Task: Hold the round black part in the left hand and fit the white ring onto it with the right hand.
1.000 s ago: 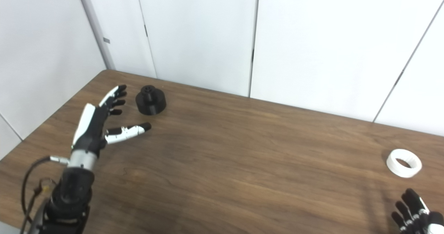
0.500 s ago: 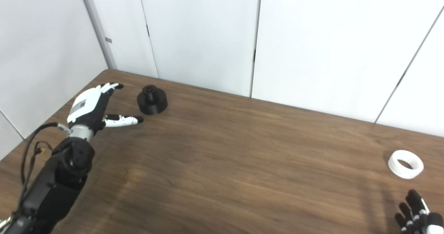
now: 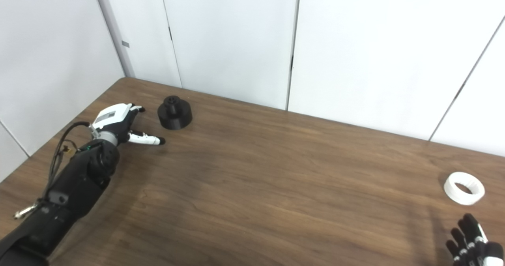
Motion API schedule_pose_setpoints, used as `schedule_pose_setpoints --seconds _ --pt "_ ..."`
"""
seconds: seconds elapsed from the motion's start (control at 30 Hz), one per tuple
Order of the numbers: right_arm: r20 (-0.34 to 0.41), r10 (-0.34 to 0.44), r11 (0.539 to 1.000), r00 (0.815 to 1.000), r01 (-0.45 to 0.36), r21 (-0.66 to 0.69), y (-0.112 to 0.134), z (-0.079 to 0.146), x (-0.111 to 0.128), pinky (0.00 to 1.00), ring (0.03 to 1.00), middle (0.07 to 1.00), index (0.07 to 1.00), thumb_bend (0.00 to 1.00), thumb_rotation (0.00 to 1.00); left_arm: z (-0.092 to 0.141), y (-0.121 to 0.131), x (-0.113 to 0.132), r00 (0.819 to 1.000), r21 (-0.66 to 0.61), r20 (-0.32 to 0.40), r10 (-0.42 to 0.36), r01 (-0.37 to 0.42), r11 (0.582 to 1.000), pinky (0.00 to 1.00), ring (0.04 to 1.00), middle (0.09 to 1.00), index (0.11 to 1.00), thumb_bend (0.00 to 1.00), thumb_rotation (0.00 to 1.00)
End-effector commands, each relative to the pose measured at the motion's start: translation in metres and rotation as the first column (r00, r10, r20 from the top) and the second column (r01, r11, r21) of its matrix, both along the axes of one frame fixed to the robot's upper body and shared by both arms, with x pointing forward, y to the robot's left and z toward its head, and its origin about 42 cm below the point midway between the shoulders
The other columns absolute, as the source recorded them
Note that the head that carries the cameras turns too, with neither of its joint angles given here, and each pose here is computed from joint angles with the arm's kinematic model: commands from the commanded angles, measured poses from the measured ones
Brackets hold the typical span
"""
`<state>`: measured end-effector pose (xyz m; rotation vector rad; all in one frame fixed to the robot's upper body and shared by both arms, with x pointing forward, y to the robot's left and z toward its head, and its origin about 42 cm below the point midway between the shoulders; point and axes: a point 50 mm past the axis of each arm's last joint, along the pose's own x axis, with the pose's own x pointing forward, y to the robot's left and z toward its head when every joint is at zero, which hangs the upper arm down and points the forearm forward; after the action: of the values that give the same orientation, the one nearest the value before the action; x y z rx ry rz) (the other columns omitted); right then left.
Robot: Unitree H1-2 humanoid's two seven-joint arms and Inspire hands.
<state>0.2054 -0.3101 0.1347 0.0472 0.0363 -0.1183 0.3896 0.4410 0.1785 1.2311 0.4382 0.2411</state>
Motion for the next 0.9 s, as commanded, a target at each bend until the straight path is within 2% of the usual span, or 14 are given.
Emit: schedule_pose_setpoints --seconds 0.0,0.37,0.63,0.87 --pt "0.069 -0.001 1.0 0.998 0.001 -0.004 0.006 0.014 0.005 0.95 0.957 0.965 0.943 0.67 1.0 0.034 0.006 0.019 0.995 0.035 0.105 -0.005 0.001 0.999 1.0 1.0 1.0 0.912 1.0 0.49" --pt "0.071 0.0 1.0 0.997 0.0 -0.001 0.012 0.017 0.002 0.95 0.948 0.951 0.947 0.65 1.0 0.028 0.005 0.043 0.993 0.027 0.118 -0.007 0.004 1.0 1.0 1.0 1.0 0.882 1.0 0.51" --pt "0.073 0.004 1.0 0.997 -0.003 -0.009 0.015 0.019 0.0 1.0 0.974 0.971 0.968 0.66 1.0 0.031 -0.011 0.06 0.99 -0.001 0.142 -0.015 0.015 1.0 1.0 1.0 1.0 0.866 1.0 0.5" --pt "0.071 0.004 1.0 0.997 -0.003 -0.005 0.018 0.023 0.0 1.0 0.985 0.979 0.976 0.66 1.0 0.03 -0.024 0.068 0.986 -0.009 0.155 -0.064 0.066 0.998 1.0 1.0 0.99 0.859 1.0 0.51"
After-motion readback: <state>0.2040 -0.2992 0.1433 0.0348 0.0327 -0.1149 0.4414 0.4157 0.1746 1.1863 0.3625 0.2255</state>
